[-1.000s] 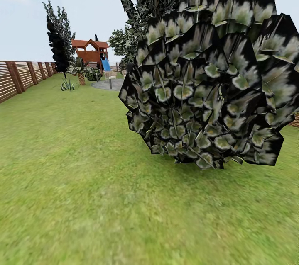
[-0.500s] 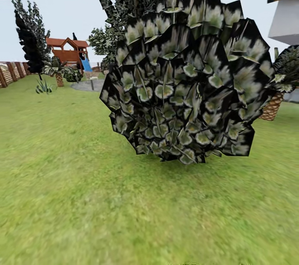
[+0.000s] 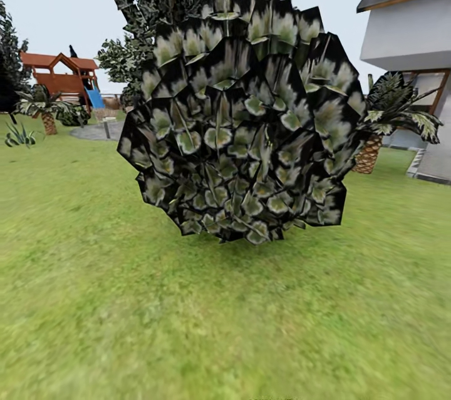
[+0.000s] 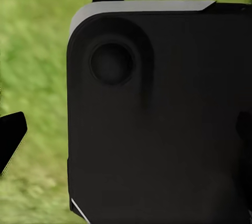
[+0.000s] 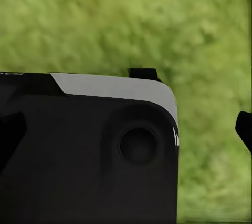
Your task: Take the three Easter eggs out of the wicker basket on the lawn in the garden, then place them on the lawn next to a single tree (choose any tree) so that all three eggs are next to the same tree and none are left in the basket.
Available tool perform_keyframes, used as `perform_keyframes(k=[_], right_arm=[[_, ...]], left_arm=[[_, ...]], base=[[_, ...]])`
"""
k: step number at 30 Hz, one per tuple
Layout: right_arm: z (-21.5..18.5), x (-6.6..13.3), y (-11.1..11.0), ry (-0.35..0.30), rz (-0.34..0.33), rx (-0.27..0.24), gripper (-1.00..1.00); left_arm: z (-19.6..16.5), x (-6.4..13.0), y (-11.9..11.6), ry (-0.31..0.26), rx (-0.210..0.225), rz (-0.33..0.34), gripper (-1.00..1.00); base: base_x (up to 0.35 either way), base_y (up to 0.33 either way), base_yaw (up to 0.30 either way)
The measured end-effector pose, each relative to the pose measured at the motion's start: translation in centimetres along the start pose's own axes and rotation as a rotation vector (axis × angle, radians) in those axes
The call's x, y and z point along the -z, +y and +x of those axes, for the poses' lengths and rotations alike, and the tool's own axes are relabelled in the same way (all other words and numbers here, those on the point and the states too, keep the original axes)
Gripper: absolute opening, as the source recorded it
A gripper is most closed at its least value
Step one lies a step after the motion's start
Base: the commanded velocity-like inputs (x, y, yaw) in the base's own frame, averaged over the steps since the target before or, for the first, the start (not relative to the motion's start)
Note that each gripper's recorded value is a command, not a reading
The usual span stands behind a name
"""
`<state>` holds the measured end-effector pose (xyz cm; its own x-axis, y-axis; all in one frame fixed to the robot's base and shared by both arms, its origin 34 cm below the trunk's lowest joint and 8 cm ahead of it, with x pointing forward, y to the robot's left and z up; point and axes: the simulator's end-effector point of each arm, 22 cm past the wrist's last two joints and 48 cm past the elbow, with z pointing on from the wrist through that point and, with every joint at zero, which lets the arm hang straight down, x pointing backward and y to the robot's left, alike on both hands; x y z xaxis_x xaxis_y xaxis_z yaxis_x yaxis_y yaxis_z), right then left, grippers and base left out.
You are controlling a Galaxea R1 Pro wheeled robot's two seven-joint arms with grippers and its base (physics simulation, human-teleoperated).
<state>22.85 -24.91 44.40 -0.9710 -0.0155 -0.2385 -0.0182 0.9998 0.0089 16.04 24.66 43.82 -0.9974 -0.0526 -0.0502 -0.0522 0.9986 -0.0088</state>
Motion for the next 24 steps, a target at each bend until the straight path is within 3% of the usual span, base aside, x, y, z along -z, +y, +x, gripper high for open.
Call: perform_keyframes(k=[24], right_arm=[[-0.02,0.00,0.29,-0.001,-0.002,0.000,1.00]], left_arm=[[-0.03,0.00,-0.03,0.000,0.000,0.001,1.00]], base=[[0.000,0.000,-0.275]])
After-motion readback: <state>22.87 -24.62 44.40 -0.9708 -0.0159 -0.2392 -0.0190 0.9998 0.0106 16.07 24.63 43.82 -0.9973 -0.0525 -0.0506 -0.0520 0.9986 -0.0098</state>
